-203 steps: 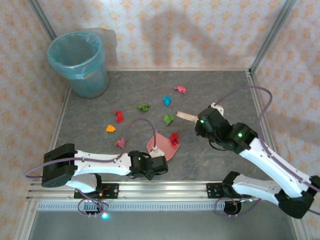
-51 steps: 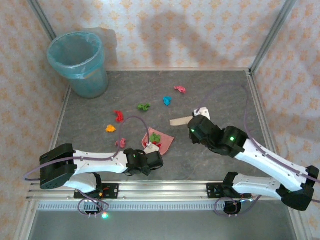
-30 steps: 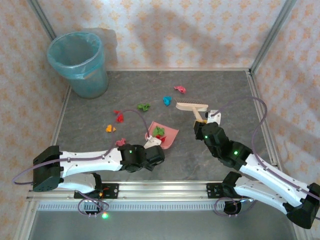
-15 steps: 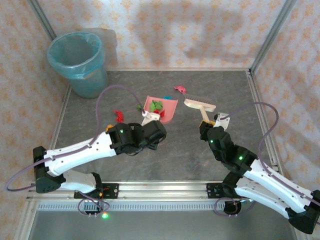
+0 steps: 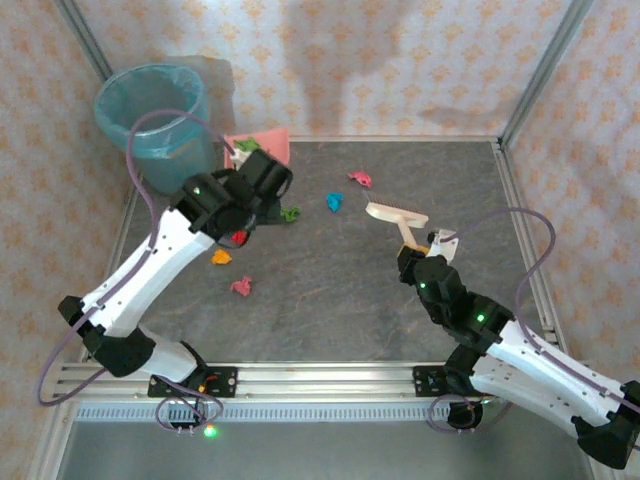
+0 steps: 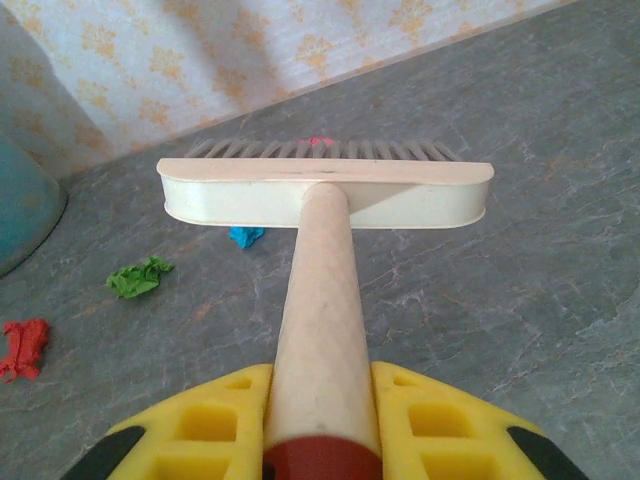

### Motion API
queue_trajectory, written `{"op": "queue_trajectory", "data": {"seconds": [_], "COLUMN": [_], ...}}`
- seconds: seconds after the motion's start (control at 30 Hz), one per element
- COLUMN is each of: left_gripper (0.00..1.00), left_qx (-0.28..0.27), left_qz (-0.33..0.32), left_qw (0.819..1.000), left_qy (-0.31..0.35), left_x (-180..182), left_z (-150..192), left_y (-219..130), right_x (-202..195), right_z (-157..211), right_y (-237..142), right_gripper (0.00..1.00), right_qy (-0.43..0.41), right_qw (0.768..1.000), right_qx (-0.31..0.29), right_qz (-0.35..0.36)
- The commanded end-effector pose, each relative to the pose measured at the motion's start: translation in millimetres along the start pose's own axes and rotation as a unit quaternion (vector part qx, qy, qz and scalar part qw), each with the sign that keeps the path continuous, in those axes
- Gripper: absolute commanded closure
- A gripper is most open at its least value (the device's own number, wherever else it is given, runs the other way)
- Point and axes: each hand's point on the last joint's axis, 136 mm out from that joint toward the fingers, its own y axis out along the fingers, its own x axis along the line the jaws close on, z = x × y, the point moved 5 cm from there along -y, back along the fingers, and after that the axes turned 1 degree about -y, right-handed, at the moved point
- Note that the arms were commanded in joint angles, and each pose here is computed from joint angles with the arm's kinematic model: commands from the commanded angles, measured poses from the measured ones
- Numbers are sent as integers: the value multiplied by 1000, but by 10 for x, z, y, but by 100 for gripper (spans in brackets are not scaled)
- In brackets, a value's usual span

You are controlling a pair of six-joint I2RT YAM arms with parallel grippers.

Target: Sweep away the paper scraps from the table

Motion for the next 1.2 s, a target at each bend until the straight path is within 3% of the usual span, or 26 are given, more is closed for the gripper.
{"op": "queue_trajectory", "data": {"seconds": [0.0, 0.2, 0.53, 0.7, 0.93, 1.17], "left_gripper": [100, 100, 100, 100, 100, 100], "left_qx": [13, -8, -45, -28, -70, -44], "left_qz": [-26, -41, -18, 17, 64, 111], "left_qw": [1000, 996, 980, 964, 956, 938], "left_qy": [3, -75, -194, -262, -279, -325], "left_x": [175, 430, 872, 1151, 1277, 1306], "left_z": [-180, -724, -1462, -1675, -1941, -1999], "left_y": [-38, 1, 415, 826, 884, 1147], "right_x": [62, 135, 162, 169, 171, 171], "right_z": [-28, 29, 55, 59, 67, 72], "right_y": [26, 84, 102, 106, 116, 125], "right_gripper": [100, 100, 100, 100, 100, 100], "right_qy": [19, 13, 10, 9, 9, 8], "right_qw": [1000, 1000, 999, 999, 999, 999], "right_qx": [-8, 13, 21, 22, 24, 25], "right_qz": [-14, -25, -31, -32, -31, -29]}}
